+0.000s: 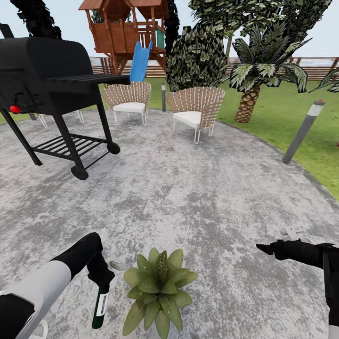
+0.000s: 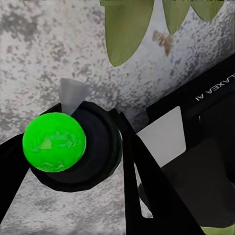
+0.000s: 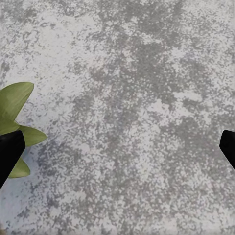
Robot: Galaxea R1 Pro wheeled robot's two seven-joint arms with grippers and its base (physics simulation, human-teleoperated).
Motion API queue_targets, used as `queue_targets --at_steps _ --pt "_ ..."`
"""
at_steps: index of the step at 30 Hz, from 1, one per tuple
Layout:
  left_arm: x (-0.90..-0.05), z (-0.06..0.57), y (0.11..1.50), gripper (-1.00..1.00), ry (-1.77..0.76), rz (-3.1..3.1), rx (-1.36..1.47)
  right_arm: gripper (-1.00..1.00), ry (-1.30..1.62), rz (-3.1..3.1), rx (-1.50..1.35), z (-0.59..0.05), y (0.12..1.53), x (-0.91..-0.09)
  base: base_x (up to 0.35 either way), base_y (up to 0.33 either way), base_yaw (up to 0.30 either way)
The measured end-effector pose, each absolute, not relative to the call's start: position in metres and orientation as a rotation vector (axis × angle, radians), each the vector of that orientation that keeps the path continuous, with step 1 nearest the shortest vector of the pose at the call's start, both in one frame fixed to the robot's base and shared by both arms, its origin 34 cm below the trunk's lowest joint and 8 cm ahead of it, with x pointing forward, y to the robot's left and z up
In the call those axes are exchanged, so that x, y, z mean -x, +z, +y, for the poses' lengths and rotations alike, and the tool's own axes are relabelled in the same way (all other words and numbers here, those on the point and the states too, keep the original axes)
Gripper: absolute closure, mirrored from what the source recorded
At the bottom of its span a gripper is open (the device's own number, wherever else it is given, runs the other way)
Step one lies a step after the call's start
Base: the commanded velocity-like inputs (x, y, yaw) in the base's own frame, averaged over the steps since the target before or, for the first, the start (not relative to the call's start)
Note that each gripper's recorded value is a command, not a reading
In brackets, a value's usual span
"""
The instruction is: Pick up the pesticide atomizer in the garden and spray insectifuge to fully cover both potted plants in the garden.
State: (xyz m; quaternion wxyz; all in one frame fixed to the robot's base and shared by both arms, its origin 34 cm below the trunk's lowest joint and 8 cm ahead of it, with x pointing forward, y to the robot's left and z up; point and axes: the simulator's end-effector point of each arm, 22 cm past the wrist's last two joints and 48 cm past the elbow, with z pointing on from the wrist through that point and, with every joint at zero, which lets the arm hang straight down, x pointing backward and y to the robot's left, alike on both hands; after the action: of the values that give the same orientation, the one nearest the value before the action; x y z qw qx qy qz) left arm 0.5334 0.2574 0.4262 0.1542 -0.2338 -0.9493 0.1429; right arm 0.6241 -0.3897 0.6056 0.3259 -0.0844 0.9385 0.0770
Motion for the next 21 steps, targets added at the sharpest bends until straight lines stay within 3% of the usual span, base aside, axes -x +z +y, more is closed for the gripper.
queue_targets --at_steps 21 --pt "-0.5413 0.2579 0.4285 1.00 0.397 -2.740 0.673 -1.00 0.202 2.459 0.221 -0.3897 0.6055 -0.6242 0.000 0.000 0.000"
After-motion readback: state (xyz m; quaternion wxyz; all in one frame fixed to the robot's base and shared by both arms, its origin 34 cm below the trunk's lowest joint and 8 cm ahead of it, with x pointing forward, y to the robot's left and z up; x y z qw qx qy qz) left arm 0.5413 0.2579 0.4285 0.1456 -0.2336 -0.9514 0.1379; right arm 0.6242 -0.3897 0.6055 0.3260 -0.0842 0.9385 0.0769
